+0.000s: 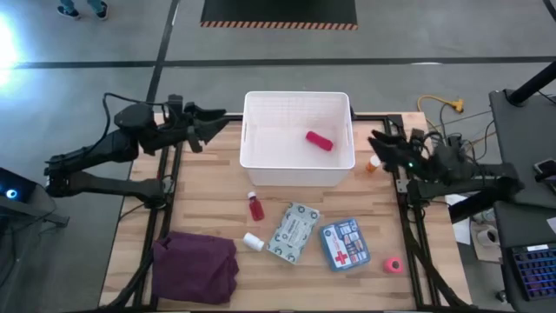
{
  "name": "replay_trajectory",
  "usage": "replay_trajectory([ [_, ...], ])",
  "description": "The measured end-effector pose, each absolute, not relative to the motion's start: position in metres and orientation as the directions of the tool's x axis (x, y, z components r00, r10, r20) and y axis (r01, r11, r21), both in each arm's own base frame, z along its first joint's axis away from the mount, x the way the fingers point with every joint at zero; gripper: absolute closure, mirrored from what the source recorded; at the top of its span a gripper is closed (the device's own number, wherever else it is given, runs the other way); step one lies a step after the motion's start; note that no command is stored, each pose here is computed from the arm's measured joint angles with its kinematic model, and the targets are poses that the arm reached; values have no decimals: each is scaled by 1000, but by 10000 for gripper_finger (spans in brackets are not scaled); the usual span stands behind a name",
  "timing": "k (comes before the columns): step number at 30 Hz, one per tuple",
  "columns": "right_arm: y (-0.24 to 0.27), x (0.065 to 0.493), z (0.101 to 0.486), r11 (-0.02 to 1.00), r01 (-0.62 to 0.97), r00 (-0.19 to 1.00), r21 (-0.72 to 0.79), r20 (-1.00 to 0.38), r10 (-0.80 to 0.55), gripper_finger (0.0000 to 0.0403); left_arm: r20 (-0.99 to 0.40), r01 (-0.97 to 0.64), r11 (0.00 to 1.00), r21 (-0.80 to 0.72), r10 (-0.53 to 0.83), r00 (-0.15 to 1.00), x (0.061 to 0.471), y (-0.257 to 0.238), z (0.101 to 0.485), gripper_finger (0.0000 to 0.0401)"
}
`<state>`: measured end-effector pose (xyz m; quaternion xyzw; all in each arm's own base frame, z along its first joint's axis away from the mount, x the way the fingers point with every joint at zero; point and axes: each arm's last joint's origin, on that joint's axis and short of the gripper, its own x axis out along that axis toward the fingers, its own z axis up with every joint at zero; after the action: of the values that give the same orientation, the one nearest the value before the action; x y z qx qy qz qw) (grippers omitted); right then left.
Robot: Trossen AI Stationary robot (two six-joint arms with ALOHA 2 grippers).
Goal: Pick & place medical supplies in basket/bin
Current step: Put the orange pill bottle into the white bin
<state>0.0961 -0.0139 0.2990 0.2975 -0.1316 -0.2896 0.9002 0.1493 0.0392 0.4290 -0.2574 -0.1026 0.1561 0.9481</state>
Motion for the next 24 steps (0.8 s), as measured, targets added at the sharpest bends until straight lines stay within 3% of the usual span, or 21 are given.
replay_trajectory([
  [3, -16, 98, 317, 599, 676, 706, 429, -144, -693, 76, 118, -242, 820, -519, 349, 930, 148, 39, 430, 139],
  [7, -17, 95, 328, 504, 831, 555, 235, -415, -721, 77, 110, -246, 819, -518, 349, 930, 150, 39, 428, 139],
  [12, -18, 80, 328, 256, 964, 242, 73, -642, -728, 78, 87, -258, 817, -516, 350, 933, 152, 40, 425, 139],
  [14, -16, 83, 327, 195, 975, 211, 103, -696, -687, 78, 72, -266, 815, -515, 350, 934, 152, 40, 424, 139],
  [18, -13, 95, 309, 230, 957, 276, 175, -792, -545, 78, 52, -277, 813, -513, 351, 935, 152, 40, 422, 139],
  [24, -13, 96, 256, 55, 992, 126, 115, -944, -306, 79, 48, -288, 831, -476, 351, 935, 153, 40, 421, 139],
])
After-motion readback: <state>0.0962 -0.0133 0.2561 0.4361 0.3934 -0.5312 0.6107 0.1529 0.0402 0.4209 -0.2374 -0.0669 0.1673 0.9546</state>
